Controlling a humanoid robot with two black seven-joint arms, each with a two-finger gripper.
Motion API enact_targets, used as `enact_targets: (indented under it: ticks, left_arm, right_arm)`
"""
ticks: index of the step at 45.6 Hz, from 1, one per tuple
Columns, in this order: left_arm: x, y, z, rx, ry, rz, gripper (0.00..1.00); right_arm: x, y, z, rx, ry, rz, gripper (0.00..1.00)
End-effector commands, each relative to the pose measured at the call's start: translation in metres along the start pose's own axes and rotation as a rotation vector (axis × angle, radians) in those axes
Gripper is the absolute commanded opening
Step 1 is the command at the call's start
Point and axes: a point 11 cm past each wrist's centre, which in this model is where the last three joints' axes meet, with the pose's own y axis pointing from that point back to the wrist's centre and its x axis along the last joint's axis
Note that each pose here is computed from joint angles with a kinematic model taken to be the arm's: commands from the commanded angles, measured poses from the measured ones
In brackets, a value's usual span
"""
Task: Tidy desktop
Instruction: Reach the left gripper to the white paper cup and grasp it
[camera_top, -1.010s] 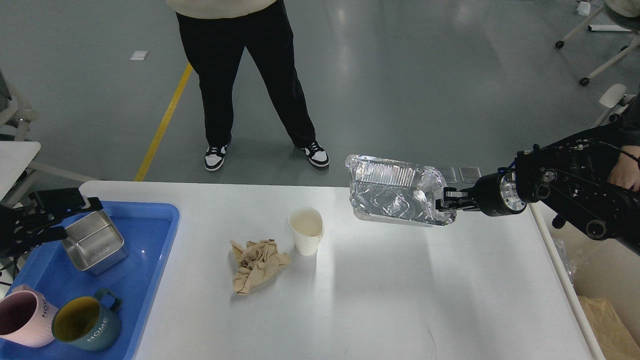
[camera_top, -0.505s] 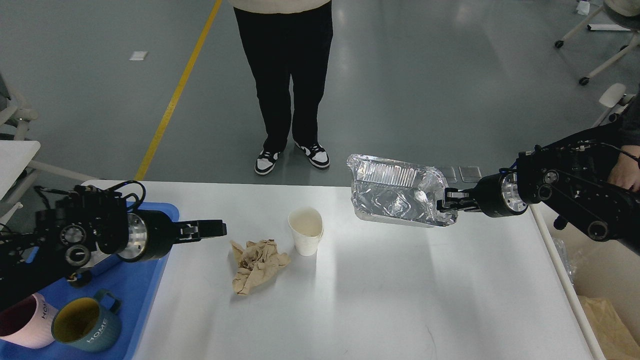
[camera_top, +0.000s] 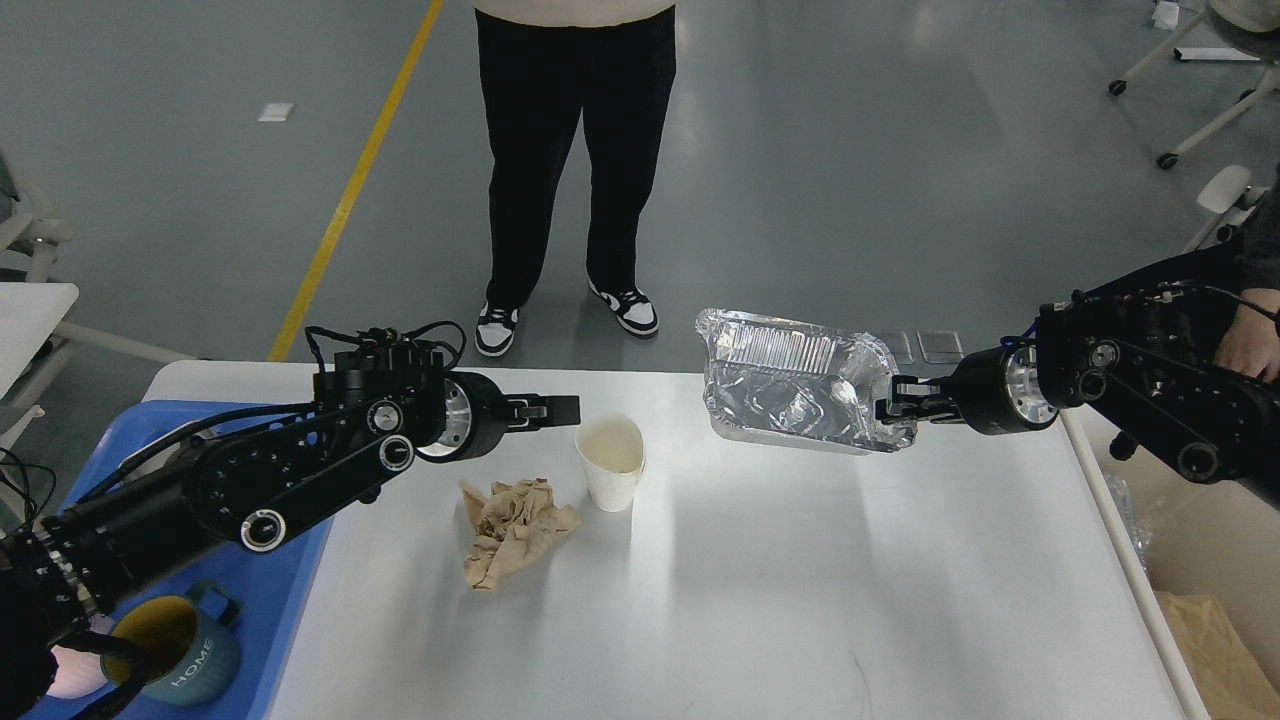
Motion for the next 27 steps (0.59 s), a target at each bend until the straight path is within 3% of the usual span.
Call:
enact_targets:
  ticks: [1, 14, 27]
  left_arm:
    - [-0.006, -0.017, 0.009, 0.019, -0.012, -0.009, 0.9]
    - [-0.014, -0.039, 0.021, 0.037, -0.004, -0.009, 0.82]
    - [-0.02, -0.049, 0.028, 0.051, -0.016, 0.0, 0.63]
  right_arm:
    - [0.0, 0.0, 0.0, 0.006, -0.001, -0.001, 0.0]
    - [-0.002, -0.001, 0.001, 0.004, -0.004, -0.003, 0.0]
    - [-0.005, -0.002, 0.003, 0.004, -0.009, -0.005, 0.0]
